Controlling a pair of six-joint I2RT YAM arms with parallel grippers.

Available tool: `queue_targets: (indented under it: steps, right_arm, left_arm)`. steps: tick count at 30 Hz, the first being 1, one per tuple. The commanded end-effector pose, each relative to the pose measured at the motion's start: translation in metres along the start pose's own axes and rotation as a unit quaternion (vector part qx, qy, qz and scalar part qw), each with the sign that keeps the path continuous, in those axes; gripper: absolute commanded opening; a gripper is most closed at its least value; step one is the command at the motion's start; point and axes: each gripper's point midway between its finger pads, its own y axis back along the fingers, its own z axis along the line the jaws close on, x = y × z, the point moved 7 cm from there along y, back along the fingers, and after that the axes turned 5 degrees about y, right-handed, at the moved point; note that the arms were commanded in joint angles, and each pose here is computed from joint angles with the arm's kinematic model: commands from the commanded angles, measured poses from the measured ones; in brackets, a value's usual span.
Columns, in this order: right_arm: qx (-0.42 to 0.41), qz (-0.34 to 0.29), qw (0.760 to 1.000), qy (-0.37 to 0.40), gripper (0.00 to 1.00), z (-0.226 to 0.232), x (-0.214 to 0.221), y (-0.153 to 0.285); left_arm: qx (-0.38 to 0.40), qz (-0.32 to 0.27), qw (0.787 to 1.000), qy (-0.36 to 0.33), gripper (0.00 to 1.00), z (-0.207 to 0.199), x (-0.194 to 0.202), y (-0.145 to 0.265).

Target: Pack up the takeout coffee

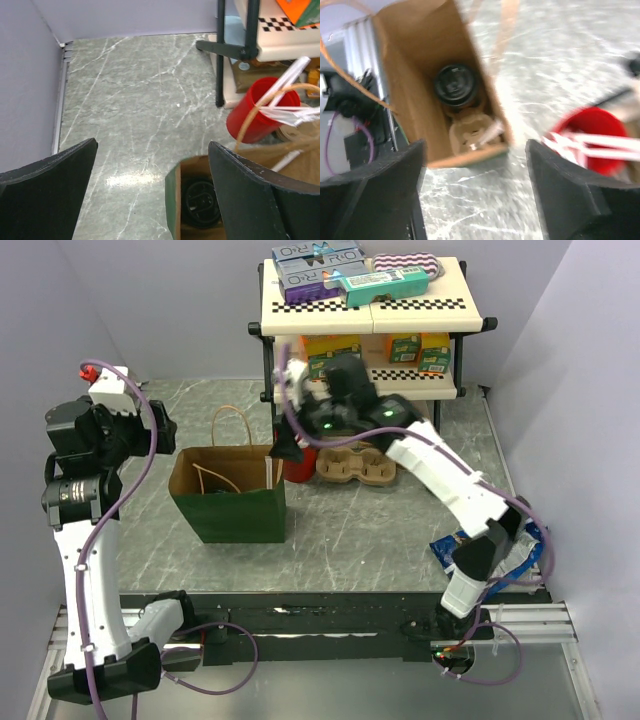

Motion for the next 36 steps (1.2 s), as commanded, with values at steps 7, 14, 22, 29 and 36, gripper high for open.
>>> queue_targets:
  steps: [7, 14, 22, 29, 36]
  right_arm:
    - [0.400, 0.020, 0.916, -0.009, 1.00, -0.056, -0.008, 0.114]
    - [0.503, 0.102, 0.859, 0.002, 1.00, -0.061, 0.041, 0.136]
    - [0.542, 0.038, 0.839, 0.030, 1.00, -0.071, -0.003, 0.192]
    - [0.658, -0.164, 0.732, 0.063, 1.00, -0.069, -0.080, 0.280]
    - [0.672, -0.206, 0.706, 0.088, 1.00, -0.064, -0.098, 0.297]
  left_arm:
    - [-0.046, -0.064, 0.996, 0.045, 0.99, 0.014, -0.018, -0.022]
    - [-0.057, -0.070, 0.994, 0.056, 0.99, 0.026, -0.024, -0.055]
    - [-0.080, -0.120, 0.989, 0.031, 0.99, 0.036, -0.068, -0.068]
    - [-0.124, -0.218, 0.968, 0.008, 0.99, 0.044, -0.136, -0.048]
    - [-0.132, -0.281, 0.951, 0.003, 0.99, 0.041, -0.157, -0.028]
